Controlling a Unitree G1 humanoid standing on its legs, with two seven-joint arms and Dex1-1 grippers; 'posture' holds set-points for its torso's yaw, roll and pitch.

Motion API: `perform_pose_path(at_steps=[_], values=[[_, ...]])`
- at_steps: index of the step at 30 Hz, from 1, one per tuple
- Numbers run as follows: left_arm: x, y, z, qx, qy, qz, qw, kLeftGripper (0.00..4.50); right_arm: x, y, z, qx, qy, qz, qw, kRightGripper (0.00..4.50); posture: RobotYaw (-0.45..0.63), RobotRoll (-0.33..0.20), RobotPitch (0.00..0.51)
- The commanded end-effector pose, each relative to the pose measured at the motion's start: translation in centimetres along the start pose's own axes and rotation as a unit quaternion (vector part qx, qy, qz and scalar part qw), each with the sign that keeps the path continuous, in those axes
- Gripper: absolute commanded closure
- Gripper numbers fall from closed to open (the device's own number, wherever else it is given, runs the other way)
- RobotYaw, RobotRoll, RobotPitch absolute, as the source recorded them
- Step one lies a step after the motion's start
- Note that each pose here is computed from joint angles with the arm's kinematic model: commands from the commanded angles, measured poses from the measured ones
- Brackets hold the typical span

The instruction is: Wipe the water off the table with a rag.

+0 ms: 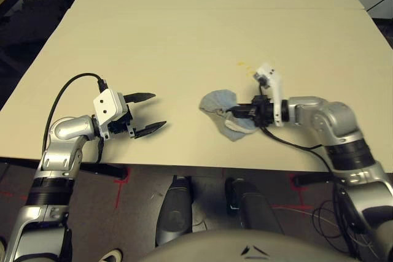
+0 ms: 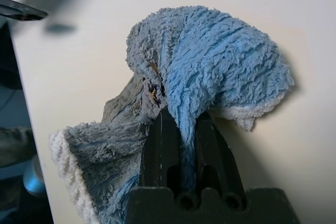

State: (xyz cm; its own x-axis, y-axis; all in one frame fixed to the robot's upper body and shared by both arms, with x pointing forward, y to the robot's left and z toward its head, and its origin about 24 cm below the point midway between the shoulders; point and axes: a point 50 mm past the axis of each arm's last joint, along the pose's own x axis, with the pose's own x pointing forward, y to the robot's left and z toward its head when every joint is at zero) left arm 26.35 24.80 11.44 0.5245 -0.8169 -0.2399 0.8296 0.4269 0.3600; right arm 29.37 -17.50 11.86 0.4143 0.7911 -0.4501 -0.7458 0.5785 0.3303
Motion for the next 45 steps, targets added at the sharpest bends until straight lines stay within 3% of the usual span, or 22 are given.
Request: perform_pose_path(at_steps=[1, 5, 7, 12, 16, 22, 32, 39, 45], values=[[0.3, -0.1, -0.3, 0.003, 0.005, -0.011, 1.0, 0.0, -3.3, -2.3, -0.2, 0.018, -0.002, -0.067, 0.998, 4.49, 0.23, 0.0, 0.187], [0.4, 0.1, -0.3, 0.005, 0.004, -0.012, 1.0, 0.0, -6.3, -3.9, -0.1, 0.028, -0.01, -0.105, 0.994, 4.49, 0.22, 0.0, 0.184], [0.5, 0.1, -0.3, 0.005, 0.003, -0.013, 1.0, 0.0, -7.4, -4.3, 0.9, 0.036, -0.052, -0.109, 0.992, 4.49, 0.22, 0.0, 0.182], [0.7, 0.4, -0.3, 0.005, 0.002, -0.012, 1.0, 0.0, -8.1, -5.2, 4.5, 0.069, -0.19, -0.124, 0.971, 4.49, 0.21, 0.0, 0.177], [0.9, 1.0, -0.2, 0.008, 0.001, 0.0, 1.0, 0.0, -7.6, -6.1, 6.1, 0.08, -0.227, -0.156, 0.958, 4.49, 0.21, 0.0, 0.172], [0.9, 1.9, -0.1, 0.014, 0.003, 0.014, 1.0, 0.0, -4.6, -8.1, 6.6, 0.082, -0.206, -0.215, 0.951, 4.49, 0.22, 0.0, 0.166], [0.8, 2.4, 0.2, 0.025, 0.01, 0.028, 0.999, 0.0, 1.5, -8.6, 6.2, 0.081, -0.145, -0.206, 0.964, 4.49, 0.24, 0.0, 0.168], [0.7, 2.5, 0.4, 0.03, 0.011, 0.037, 0.999, 0.0, 5.7, -6.9, 5.5, 0.067, -0.097, -0.148, 0.982, 4.49, 0.26, 0.0, 0.178], [0.5, 2.5, 0.4, 0.031, 0.012, 0.044, 0.998, 0.0, 9.8, -4.0, 5.1, 0.055, -0.061, -0.07, 0.994, 4.49, 0.28, 0.0, 0.184]])
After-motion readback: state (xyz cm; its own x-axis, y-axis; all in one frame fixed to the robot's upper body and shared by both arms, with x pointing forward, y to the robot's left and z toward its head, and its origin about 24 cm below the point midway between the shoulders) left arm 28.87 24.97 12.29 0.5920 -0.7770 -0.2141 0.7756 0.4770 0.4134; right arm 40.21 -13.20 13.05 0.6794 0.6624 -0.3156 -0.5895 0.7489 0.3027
